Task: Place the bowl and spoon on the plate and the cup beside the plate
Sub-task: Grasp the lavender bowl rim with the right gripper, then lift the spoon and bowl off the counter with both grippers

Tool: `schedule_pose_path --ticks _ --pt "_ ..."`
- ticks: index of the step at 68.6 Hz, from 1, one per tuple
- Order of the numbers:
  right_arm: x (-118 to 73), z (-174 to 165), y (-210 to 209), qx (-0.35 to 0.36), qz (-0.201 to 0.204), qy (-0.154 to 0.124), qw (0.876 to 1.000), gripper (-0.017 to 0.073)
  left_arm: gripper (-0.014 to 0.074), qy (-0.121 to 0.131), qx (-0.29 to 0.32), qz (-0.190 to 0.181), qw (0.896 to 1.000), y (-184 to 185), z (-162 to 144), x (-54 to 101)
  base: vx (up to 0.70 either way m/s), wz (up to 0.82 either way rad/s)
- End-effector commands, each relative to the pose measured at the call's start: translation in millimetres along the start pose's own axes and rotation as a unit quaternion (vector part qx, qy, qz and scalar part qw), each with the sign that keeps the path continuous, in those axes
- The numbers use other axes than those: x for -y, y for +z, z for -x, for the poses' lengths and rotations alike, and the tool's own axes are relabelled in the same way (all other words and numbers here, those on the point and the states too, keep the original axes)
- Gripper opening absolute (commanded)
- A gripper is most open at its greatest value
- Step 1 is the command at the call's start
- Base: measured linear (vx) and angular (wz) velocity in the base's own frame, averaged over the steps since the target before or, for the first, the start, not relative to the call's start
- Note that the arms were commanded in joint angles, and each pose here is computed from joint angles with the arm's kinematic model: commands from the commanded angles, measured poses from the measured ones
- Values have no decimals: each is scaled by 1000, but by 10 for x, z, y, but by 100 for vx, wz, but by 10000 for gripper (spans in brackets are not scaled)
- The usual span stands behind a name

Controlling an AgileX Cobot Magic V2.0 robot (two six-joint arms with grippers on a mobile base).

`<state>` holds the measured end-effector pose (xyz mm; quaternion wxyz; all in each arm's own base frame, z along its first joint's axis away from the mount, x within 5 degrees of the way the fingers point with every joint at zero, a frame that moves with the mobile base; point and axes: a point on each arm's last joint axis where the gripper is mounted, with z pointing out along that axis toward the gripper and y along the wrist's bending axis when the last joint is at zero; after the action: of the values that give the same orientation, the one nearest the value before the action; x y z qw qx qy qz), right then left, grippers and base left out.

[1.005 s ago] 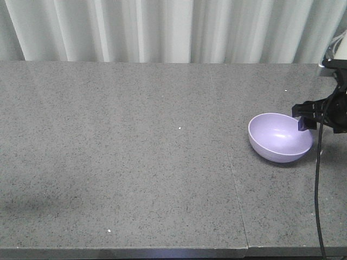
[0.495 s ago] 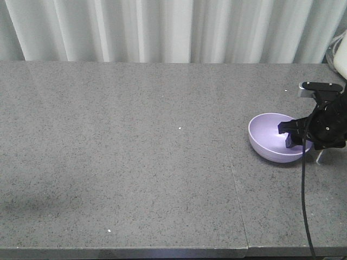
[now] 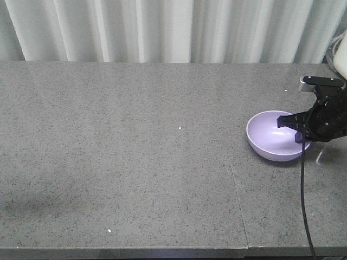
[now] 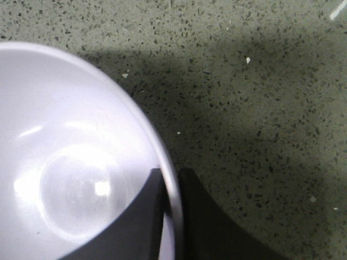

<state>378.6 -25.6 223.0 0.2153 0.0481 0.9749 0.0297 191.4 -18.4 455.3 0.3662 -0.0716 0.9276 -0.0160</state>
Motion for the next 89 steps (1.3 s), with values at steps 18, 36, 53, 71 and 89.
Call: schedule_pose_path --ticks 18,36,53,71,89 --pt "-49 49 -966 101 -5 -24 995 -7 -6 0 30 -8 1000 -117 35 2 0 0" --pt "-113 -239 -1792 143 -1 -34 989 -6 -6 0 30 -8 1000 -117 35 2 0 0" --pt "-158 -592 -2362 169 4 -46 985 -6 -6 0 30 -8 1000 -117 35 2 0 0" --pt "-186 -935 -2775 197 7 -52 979 -6 -6 0 30 -8 1000 -117 35 2 0 0" --pt "-191 -1027 -2878 208 6 -53 977 -6 -6 0 30 -8 1000 -117 35 2 0 0"
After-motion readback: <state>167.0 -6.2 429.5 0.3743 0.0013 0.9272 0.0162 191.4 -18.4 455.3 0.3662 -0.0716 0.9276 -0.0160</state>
